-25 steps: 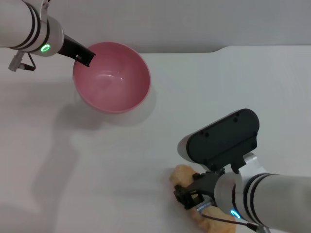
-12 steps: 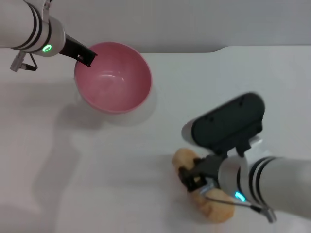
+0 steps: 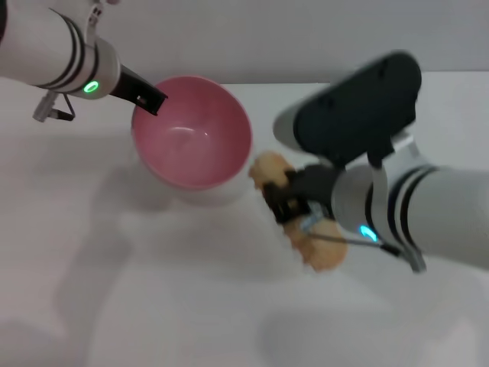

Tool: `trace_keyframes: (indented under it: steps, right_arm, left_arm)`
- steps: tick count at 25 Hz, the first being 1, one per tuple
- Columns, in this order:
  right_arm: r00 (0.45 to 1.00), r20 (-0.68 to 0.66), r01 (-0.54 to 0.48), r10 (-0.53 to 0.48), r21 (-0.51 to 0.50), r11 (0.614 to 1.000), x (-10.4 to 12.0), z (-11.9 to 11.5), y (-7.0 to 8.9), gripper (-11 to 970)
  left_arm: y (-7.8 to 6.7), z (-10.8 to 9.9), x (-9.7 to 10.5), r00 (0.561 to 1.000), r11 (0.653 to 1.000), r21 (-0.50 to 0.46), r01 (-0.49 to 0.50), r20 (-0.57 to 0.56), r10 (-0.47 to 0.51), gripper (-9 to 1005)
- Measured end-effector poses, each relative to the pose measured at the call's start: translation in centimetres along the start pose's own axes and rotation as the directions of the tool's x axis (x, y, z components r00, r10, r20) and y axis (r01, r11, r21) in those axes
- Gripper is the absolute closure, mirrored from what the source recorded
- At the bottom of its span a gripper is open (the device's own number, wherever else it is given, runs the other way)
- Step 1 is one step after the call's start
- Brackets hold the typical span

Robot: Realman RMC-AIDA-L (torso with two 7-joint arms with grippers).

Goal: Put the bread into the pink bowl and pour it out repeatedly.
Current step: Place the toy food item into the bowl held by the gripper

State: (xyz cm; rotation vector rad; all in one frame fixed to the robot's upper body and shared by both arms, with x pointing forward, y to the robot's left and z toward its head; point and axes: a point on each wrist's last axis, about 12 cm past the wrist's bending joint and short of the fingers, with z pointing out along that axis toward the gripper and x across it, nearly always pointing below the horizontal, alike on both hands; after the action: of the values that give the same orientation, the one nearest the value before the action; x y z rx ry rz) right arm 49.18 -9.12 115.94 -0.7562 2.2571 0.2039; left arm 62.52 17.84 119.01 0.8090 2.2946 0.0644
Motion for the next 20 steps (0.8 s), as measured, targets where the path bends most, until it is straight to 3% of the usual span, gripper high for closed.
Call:
trace_keyframes:
  steps: [11, 20]
  right_arm:
    - [0.973, 0.195, 0.095, -0.120, 0.134, 0.986, -4.9, -2.2, -2.1, 742]
    - [0.948, 0.274, 0.126, -0.161, 0.139, 0.982, -5.9, -1.6, -1.9, 775]
  left_arm:
    - [-1.3, 0.2, -0.1, 1.000, 1.000, 0.017, -0.015, 0.004, 0.015, 953]
    - [-2.3, 0.3, -0.3, 1.000, 0.998, 0.056, -0.016, 0.013, 0.015, 953]
